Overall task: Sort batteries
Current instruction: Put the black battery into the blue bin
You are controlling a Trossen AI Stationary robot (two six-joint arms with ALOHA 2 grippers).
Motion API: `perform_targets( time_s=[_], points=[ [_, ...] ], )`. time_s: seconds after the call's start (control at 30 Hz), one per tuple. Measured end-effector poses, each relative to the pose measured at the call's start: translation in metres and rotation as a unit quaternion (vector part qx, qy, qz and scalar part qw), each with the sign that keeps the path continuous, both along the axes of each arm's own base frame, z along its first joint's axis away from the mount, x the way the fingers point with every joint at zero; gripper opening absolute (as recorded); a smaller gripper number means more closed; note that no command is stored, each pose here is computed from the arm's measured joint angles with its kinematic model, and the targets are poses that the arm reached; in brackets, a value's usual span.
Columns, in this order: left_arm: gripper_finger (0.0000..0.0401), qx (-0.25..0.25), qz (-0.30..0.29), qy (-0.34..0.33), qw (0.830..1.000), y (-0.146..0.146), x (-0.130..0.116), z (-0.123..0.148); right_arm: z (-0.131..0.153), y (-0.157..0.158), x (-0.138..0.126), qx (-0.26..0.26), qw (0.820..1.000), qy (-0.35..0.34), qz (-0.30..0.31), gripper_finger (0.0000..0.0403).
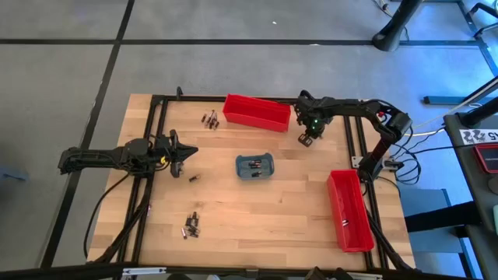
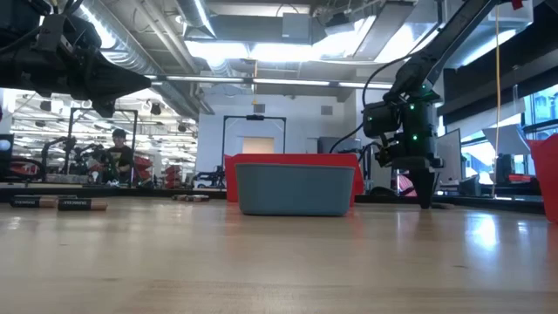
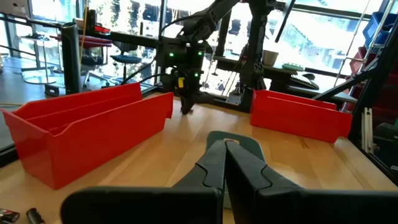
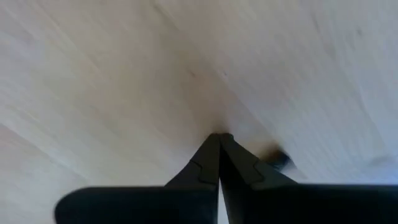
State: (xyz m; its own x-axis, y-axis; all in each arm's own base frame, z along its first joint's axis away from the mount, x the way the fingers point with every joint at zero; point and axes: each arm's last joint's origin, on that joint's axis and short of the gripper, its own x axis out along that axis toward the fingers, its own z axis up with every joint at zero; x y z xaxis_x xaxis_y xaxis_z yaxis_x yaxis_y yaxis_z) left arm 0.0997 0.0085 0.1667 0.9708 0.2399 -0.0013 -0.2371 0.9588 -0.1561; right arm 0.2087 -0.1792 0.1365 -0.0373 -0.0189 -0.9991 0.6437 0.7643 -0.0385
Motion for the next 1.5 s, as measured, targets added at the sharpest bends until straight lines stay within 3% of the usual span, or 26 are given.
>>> perform_targets(
  time_s=[0.2, 0.33, 0.47, 0.7, 0.83, 1.17, 1.5],
  points=[
    [0.0001, -0.001, 0.0, 0.0, 1.0, 0.0, 0.0, 0.0, 0.005, 0.005, 0.012, -0.033, 0.999, 0.012, 0.021, 0.0003],
    [0.0001, -0.003, 0.0, -0.001, 1.0, 0.0, 0.0, 0.0, 0.018, 0.004, 0.013, -0.046, 0.998, 0.04, -0.017, 0.002],
    [0.0001, -0.003, 0.0, -0.001, 1.0, 0.0, 0.0, 0.0, 0.025, 0.005, 0.004, -0.013, 0.995, 0.086, -0.053, 0.008],
    [0.0001, 0.0, 0.0, 0.0, 1.0, 0.0, 0.0, 0.0, 0.029, 0.012, -0.013, 0.072, 0.983, 0.134, -0.101, 0.0229],
    [0.0001, 0.0, 0.0, 0.0, 1.0, 0.0, 0.0, 0.0, 0.022, 0.021, -0.021, 0.135, 0.975, 0.139, -0.111, 0.0275],
    [0.0001, 0.0, 0.0, 0.0, 1.0, 0.0, 0.0, 0.0, -0.011, 0.015, -0.048, 0.143, 0.971, 0.12, -0.151, 0.0268],
    [0.0001, -0.001, 0.0, 0.0, 1.0, 0.0, 0.0, 0.0, -0.011, 0.012, -0.047, 0.133, 0.982, 0.109, -0.082, 0.0237]
  ],
)
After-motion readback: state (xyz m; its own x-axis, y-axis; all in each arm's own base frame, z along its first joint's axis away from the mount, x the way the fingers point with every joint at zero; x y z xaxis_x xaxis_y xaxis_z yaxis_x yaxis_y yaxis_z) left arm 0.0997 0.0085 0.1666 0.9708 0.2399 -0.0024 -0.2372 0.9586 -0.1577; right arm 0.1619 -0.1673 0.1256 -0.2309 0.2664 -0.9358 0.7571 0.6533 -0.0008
